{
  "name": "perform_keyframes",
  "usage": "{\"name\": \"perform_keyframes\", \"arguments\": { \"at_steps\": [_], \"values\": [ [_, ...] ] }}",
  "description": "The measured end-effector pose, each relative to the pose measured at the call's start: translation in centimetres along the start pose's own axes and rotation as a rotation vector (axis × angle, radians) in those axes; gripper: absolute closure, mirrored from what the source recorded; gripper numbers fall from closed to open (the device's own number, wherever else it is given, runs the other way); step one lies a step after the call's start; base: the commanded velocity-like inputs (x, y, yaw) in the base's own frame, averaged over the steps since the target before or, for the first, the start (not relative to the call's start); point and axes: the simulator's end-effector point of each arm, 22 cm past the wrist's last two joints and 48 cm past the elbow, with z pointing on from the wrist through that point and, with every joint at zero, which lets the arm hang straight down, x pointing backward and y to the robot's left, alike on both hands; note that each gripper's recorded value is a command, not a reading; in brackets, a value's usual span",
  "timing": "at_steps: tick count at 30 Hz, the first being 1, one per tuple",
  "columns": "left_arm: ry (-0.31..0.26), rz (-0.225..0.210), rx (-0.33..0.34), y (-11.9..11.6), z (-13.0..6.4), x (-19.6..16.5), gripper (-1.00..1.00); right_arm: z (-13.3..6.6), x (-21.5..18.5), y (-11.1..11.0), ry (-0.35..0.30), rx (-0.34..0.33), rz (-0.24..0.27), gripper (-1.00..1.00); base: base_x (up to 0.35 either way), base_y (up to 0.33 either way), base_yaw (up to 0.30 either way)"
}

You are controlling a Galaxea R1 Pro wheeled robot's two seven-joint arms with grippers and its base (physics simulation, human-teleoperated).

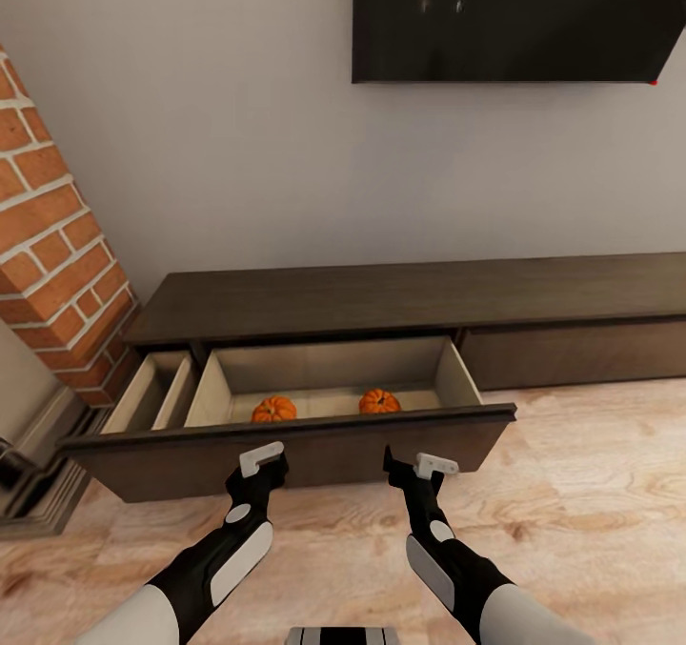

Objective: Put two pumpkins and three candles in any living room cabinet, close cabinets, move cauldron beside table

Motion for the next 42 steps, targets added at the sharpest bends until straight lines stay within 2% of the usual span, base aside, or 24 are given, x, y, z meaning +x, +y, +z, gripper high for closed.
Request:
{"name": "perform_keyframes", "arguments": {
  "at_steps": [23,42],
  "values": [
    [0.013,0.001,-0.005,0.2,0.4,0.8,-1.0,0.2,1.0,-0.2,0.016,0.003,-0.002,-1.0,0.022,0.0,0.0],
    [0.079,0.013,-0.023,1.1,1.7,4.8,-1.0,0.7,5.2,-1.3,0.082,0.021,-0.004,-1.0,0.0,0.0,0.0]
  ]
}}
